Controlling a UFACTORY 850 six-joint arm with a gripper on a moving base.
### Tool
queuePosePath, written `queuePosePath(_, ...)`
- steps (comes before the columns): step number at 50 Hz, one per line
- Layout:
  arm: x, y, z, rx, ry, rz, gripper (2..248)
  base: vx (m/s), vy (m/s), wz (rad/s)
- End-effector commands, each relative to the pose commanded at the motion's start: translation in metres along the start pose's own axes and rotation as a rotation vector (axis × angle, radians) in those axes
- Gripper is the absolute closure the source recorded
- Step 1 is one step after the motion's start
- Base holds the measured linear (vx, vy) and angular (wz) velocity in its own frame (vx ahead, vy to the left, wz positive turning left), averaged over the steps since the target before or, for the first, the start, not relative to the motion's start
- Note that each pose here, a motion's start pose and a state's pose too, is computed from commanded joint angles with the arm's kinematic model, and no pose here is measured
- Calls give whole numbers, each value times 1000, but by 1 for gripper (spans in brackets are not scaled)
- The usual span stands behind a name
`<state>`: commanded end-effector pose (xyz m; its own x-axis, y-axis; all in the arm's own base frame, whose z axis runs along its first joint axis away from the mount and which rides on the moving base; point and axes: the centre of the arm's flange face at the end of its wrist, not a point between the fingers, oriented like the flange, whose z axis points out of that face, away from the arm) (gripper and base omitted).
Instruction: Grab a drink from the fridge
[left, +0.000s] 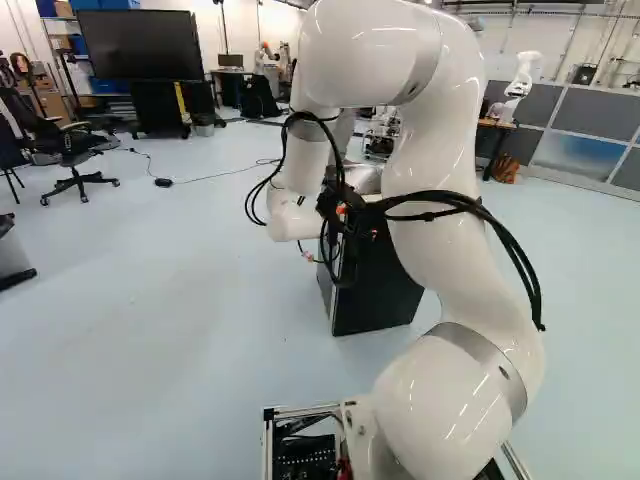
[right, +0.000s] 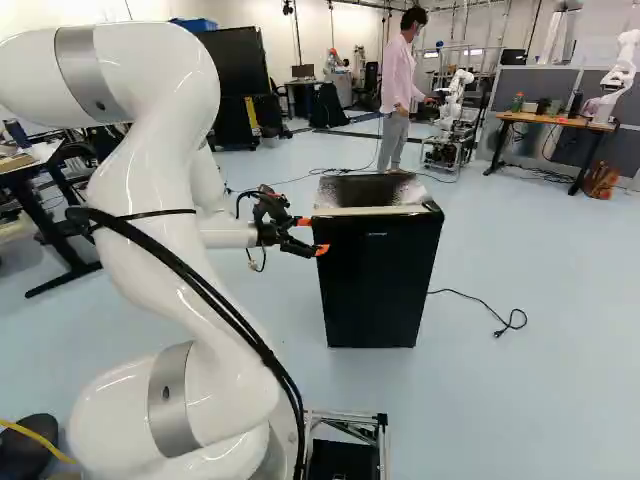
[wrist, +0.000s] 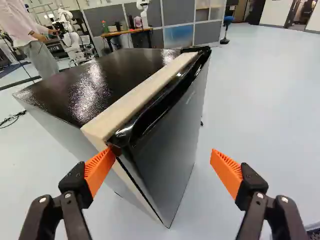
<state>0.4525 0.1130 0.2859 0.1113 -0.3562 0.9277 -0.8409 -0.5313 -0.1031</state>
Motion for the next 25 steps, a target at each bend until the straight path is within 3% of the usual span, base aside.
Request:
queuePosePath(12,1,5,2,-8,0,-1,3,0,0,0)
queuePosePath(25,5,26,4,-30,-2,-16,3,0,1,-2)
